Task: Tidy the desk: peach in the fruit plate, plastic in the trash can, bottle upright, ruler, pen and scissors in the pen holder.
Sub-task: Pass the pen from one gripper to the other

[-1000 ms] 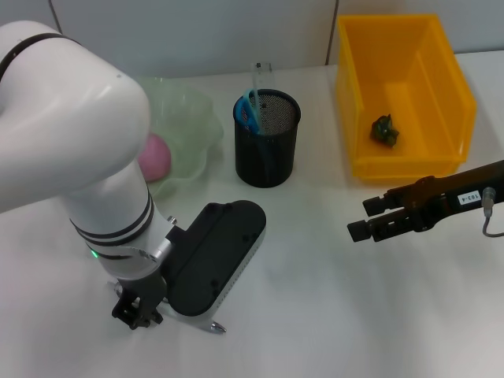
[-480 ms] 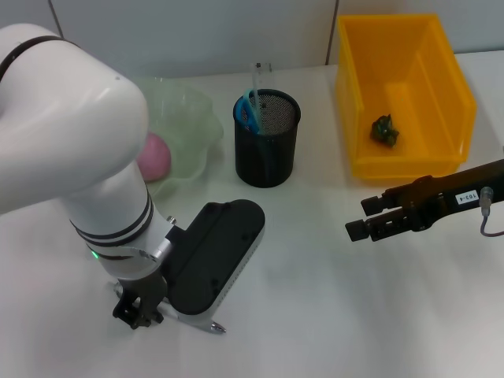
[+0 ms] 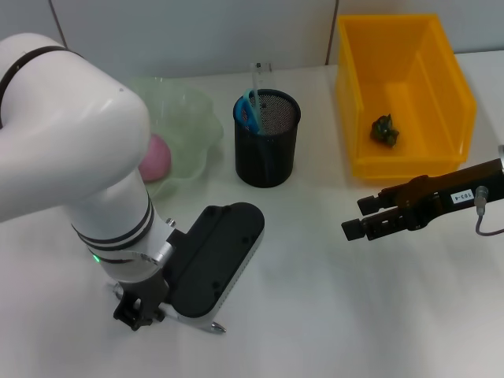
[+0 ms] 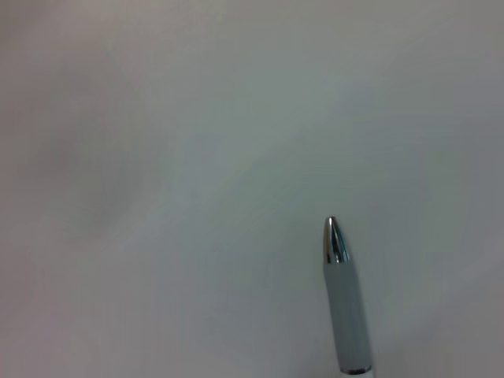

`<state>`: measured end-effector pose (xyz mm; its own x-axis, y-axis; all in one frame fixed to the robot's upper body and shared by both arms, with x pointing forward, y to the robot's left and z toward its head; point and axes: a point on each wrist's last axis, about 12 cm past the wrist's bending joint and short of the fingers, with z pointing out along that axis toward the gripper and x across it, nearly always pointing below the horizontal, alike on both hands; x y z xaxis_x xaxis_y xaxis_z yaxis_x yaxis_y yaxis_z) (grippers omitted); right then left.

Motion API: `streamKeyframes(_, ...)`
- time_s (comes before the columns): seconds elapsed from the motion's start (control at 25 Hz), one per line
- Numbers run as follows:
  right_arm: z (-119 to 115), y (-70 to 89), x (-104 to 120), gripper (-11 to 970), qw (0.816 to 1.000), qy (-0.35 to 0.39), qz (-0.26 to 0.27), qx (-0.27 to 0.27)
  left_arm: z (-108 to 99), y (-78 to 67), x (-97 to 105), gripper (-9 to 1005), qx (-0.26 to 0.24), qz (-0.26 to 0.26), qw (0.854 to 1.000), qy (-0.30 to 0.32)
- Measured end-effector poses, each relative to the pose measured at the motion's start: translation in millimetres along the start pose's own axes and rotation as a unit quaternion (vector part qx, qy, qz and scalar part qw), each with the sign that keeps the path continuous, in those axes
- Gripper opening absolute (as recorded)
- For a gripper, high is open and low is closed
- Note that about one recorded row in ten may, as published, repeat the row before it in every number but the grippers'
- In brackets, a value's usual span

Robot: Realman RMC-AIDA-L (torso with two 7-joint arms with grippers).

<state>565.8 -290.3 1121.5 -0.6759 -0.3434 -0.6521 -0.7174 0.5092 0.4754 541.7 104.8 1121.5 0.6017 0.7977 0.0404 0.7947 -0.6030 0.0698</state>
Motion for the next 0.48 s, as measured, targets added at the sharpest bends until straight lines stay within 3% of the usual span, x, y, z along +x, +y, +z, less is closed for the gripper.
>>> streamKeyframes(0.48, -1.4, -0.7, -1.5, 839, 1.000, 0.002, -0.003, 0.002, -0.4, -0.2, -0.7, 162, -0.001, -0.011, 1.000, 0.000)
